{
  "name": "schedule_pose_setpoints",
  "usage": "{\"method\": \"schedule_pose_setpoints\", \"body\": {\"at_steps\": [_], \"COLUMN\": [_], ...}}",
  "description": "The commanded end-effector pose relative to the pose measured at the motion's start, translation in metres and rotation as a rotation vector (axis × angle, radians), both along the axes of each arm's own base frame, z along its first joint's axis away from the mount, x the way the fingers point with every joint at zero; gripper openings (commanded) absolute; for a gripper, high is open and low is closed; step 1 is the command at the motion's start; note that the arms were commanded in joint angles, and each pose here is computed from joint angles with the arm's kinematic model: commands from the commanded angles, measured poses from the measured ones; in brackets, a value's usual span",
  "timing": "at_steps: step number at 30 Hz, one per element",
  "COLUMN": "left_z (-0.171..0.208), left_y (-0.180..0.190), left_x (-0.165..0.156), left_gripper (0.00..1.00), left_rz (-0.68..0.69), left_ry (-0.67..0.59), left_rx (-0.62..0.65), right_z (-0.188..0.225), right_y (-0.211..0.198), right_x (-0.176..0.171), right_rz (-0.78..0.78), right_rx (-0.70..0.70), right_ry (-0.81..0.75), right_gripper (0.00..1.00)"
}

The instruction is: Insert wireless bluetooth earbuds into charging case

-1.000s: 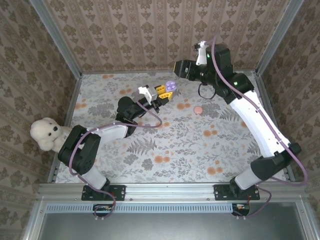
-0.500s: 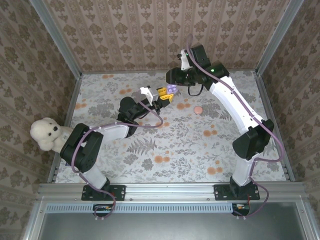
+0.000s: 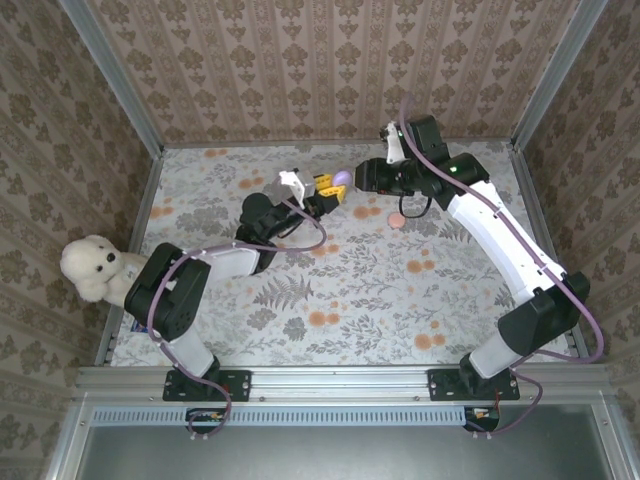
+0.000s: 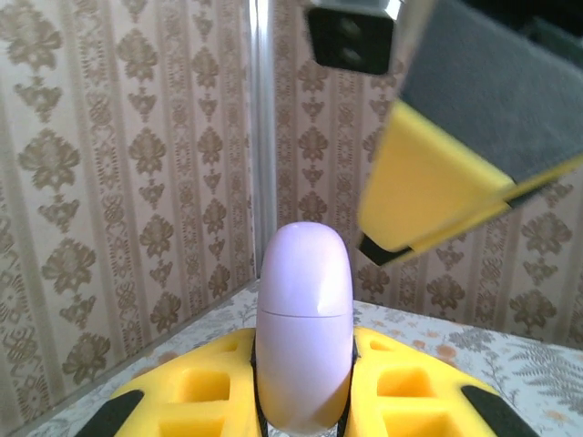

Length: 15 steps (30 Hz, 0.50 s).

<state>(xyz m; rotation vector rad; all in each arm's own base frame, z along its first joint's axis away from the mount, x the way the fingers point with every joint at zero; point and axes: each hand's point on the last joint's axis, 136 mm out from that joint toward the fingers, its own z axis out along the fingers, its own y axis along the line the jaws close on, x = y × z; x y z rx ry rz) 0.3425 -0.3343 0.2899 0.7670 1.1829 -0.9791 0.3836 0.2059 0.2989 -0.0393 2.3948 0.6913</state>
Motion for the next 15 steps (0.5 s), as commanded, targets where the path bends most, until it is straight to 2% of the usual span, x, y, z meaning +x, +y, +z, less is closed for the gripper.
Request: {"method": "schedule_pose_setpoints", "body": {"at_steps": [1, 7, 9, 15], "left_z": [-0.005, -0.091, -0.116, -0.17], "left_y": [0.006, -0.009, -0.018, -0.027], "left_x": [0.028, 0.061, 0.064, 0.067], "left_gripper": [0.0, 0.0, 0.0, 0.0], "left_rz": [0.063, 0.074, 0.074, 0.154], "left_ry": [0.182, 0.768, 0.908, 1.12], "left_rx": [-0.073, -0.03, -0.01, 0.034], "right_z": [-0.009, -0.049, -0.061, -0.084], "right_y": [-0.025, -0.048, -0.053, -0.061], "right_x": [0.005, 0.012, 0.012, 0.013], "right_rz": [-0.113, -0.211, -0.236, -0.269], "right_rx": [0.012, -0.009, -0.011, -0.024], "right_ry": [0.031, 0.093, 0.111, 0.148], "right_gripper": [0.51, 0.54, 0.54, 0.55]}}
